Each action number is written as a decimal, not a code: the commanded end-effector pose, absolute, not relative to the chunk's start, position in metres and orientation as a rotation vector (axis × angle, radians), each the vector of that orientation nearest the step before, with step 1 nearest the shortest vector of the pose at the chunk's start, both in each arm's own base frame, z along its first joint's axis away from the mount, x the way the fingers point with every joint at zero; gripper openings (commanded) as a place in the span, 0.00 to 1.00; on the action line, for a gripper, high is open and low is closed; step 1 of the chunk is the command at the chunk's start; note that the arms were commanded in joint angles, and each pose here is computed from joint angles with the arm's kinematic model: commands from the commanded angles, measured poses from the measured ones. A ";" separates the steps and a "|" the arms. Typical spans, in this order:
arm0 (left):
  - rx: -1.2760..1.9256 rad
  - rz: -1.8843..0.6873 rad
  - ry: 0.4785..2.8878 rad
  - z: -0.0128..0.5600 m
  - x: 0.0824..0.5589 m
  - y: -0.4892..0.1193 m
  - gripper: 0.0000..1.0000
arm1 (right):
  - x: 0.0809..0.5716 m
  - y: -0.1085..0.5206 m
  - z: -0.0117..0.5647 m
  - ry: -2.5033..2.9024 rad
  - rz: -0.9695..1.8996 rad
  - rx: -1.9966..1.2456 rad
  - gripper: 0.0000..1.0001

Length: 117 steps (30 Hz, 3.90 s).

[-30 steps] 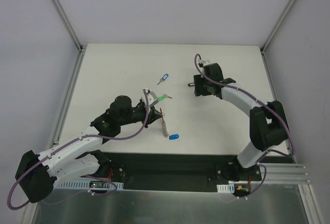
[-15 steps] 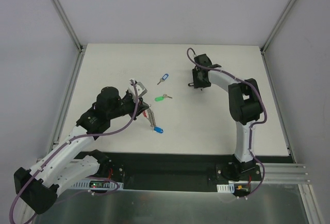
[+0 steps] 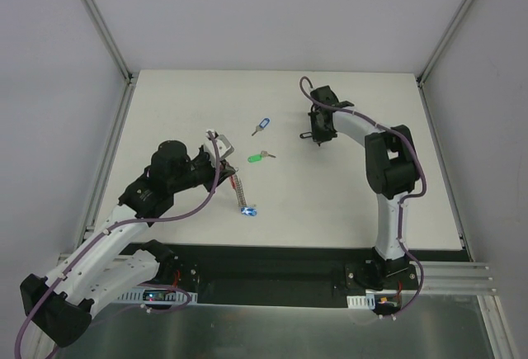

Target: Put the keys on the keyring

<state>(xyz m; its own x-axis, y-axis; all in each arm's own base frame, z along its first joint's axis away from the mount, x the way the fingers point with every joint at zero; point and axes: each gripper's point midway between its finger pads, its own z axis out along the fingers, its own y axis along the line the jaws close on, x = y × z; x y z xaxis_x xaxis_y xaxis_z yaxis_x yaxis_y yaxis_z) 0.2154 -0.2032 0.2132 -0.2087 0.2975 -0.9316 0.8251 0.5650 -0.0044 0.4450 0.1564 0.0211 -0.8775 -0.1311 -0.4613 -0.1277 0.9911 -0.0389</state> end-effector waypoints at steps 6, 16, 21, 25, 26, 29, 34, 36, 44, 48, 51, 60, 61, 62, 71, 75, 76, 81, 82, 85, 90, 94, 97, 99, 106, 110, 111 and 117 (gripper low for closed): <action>0.949 -0.649 1.702 0.223 0.211 -0.202 0.00 | 0.345 0.158 0.001 2.867 -0.027 -0.266 0.02; 0.951 -0.640 1.686 0.225 0.209 -0.200 0.00 | 0.226 0.190 0.000 2.874 -0.017 -0.466 0.04; 0.950 -0.638 1.685 0.225 0.209 -0.200 0.00 | 0.220 0.202 0.026 2.762 0.092 -0.402 0.28; 0.952 -0.639 1.687 0.224 0.209 -0.200 0.00 | 0.244 0.214 0.064 2.566 0.202 -0.349 0.39; 0.953 -0.637 1.688 0.224 0.209 -0.200 0.00 | 0.248 0.216 0.073 2.524 0.224 -0.363 0.39; 0.954 -0.637 1.691 0.223 0.210 -0.200 0.00 | 0.257 0.228 0.079 2.448 0.303 -0.430 0.38; 0.954 -0.634 1.692 0.222 0.209 -0.200 0.00 | 0.263 0.232 0.069 2.413 0.348 -0.497 0.34; 0.953 -0.633 1.690 0.222 0.209 -0.199 0.00 | 0.259 0.231 0.059 2.416 0.339 -0.572 0.33; 0.957 -0.636 1.690 0.222 0.209 -0.200 0.00 | 0.248 0.243 0.045 2.386 0.262 -0.790 0.32; 0.957 -0.635 1.692 0.221 0.209 -0.199 0.00 | 0.245 0.245 0.038 2.392 0.221 -0.826 0.31; 0.957 -0.635 1.692 0.221 0.209 -0.200 0.00 | 0.244 0.242 0.033 2.398 0.185 -0.834 0.30; 0.959 -0.638 1.694 0.221 0.208 -0.200 0.00 | 0.251 0.239 0.033 2.376 0.126 -0.850 0.10; 0.960 -0.636 1.696 0.220 0.209 -0.200 0.00 | 0.250 0.239 0.034 2.373 0.132 -0.855 0.07; 0.959 -0.637 1.698 0.220 0.209 -0.200 0.00 | 0.251 0.241 0.037 2.365 0.139 -0.855 0.04; 0.959 -0.635 1.691 0.222 0.208 -0.199 0.00 | 0.252 0.253 0.105 2.208 0.272 -0.889 0.01; 0.960 -0.632 1.690 0.222 0.208 -0.199 0.00 | 0.251 0.259 0.112 2.175 0.320 -0.927 0.01; 0.960 -0.632 1.688 0.222 0.208 -0.199 0.00 | 0.247 0.260 0.109 2.175 0.340 -0.942 0.01; 0.962 -0.636 1.685 0.223 0.207 -0.199 0.00 | 0.233 0.271 0.111 2.096 0.490 -0.971 0.01; 0.962 -0.636 1.685 0.223 0.207 -0.199 0.00 | 0.229 0.274 0.111 2.083 0.527 -0.982 0.01; 0.961 -0.636 1.688 0.222 0.207 -0.199 0.00 | 0.218 0.274 0.108 2.054 0.597 -1.001 0.01; 0.962 -0.642 1.684 0.224 0.206 -0.199 0.00 | 0.208 0.274 0.105 2.000 0.667 -1.018 0.01; 0.964 -0.644 1.685 0.223 0.206 -0.200 0.00 | 0.205 0.267 0.105 2.008 0.667 -1.012 0.01; 0.965 -0.649 1.683 0.224 0.205 -0.200 0.00 | 0.203 0.256 0.099 2.055 0.626 -0.984 0.01; 0.966 -0.654 1.677 0.225 0.204 -0.201 0.00 | 0.202 0.246 0.093 2.098 0.581 -0.965 0.01; 0.967 -0.660 1.678 0.225 0.204 -0.201 0.00 | 0.201 0.229 0.085 2.189 0.476 -0.965 0.01; 0.971 -0.668 1.675 0.226 0.203 -0.202 0.00 | 0.207 0.225 0.082 2.230 0.414 -0.971 0.01; 0.970 -0.670 1.672 0.227 0.202 -0.202 0.00 | 0.208 0.229 0.079 2.237 0.420 -0.978 0.01; 0.966 -0.662 1.672 0.227 0.203 -0.201 0.00 | 0.231 0.260 0.075 2.202 0.455 -1.001 0.01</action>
